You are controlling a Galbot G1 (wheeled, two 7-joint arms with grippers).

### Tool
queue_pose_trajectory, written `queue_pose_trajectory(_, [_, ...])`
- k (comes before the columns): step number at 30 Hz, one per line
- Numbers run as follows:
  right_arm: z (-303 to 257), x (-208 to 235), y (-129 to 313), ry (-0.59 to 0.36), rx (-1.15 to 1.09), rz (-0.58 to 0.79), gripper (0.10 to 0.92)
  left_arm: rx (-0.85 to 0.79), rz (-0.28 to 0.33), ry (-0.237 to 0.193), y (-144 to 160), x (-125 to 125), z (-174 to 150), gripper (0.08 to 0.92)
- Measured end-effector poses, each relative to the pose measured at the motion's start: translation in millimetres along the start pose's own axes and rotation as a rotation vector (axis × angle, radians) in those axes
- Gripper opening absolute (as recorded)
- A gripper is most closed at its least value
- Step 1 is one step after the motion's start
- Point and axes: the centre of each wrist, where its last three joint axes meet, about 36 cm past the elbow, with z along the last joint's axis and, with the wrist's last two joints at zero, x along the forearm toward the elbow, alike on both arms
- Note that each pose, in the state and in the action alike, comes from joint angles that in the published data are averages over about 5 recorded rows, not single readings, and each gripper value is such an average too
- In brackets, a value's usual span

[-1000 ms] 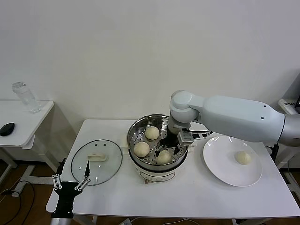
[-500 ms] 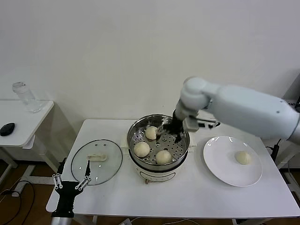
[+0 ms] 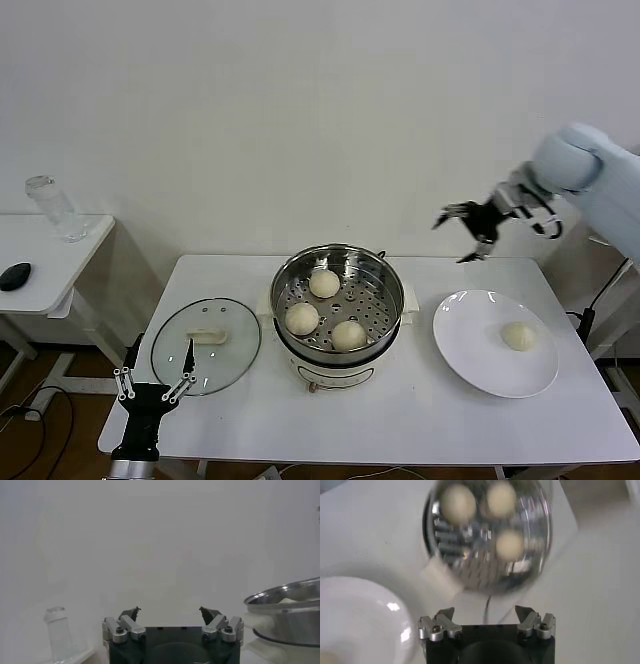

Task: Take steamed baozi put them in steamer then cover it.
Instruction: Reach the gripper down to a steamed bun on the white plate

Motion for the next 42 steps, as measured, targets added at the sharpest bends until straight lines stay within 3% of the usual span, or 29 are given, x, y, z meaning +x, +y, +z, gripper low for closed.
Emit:
queue_pose_trajectory(8, [82, -22, 68, 0.088, -0.313, -0.057, 0.823, -0.008, -0.005, 0.002, 3, 2, -1, 0.823])
queue_pose_trajectory(19, [132, -69, 141, 0.176, -0.495, -0.143, 0.823, -0.005, -0.01, 0.004, 2, 3, -1, 0.823])
queue_pose_trajectory(42, [144, -129, 178, 0.214, -0.583, -0.161, 0.823, -0.009, -0.012, 0.004, 3, 5, -2, 0.823])
